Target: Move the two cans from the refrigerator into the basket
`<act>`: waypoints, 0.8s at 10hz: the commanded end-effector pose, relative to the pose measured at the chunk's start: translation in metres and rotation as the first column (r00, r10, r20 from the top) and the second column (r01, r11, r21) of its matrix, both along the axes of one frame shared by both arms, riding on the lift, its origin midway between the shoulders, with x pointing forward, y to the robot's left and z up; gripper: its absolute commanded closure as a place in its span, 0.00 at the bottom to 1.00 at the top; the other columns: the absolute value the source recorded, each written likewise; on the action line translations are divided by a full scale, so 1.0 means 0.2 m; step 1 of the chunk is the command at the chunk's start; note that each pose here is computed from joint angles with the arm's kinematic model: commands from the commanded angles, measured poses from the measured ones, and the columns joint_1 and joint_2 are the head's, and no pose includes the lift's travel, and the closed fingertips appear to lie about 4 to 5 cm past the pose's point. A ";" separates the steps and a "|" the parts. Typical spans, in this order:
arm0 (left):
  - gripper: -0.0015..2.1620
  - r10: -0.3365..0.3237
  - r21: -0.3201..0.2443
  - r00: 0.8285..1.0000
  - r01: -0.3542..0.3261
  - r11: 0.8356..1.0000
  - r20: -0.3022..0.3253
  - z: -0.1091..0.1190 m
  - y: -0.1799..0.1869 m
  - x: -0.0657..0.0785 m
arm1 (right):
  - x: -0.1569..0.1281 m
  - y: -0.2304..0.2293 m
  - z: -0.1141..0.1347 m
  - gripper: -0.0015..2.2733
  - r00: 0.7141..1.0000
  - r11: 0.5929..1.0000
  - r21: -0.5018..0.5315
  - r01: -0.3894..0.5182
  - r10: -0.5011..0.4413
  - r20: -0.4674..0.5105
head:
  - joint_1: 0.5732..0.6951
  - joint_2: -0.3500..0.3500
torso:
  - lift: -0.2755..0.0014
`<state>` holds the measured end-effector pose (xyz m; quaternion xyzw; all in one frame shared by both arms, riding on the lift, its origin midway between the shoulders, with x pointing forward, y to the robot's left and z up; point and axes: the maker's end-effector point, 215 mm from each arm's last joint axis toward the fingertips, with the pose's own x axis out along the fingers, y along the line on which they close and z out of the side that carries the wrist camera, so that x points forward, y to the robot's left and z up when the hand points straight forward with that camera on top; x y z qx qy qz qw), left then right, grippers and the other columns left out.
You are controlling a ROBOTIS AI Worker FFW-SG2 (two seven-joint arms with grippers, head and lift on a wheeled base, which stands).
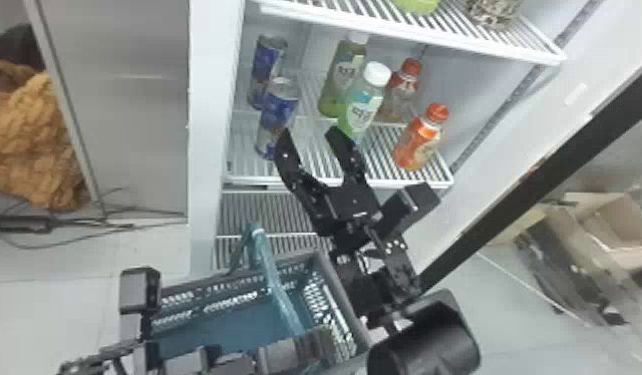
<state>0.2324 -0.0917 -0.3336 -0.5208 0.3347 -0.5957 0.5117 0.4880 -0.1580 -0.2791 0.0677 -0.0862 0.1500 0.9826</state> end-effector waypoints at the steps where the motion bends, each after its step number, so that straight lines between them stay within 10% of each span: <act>1: 0.55 -0.001 -0.001 1.000 0.001 1.000 0.003 0.00 0.00 0.00 | 0.06 0.02 -0.03 0.15 1.000 1.000 -0.012 -0.010 0.010 -0.008 | 1.00 0.00 | 0.00; 8: 0.55 -0.002 -0.001 1.000 0.002 1.000 0.009 0.01 -0.01 0.01 | 0.27 0.10 -0.03 0.16 0.998 0.997 -0.041 -0.066 0.066 -0.007 | 1.00 0.02 | 0.00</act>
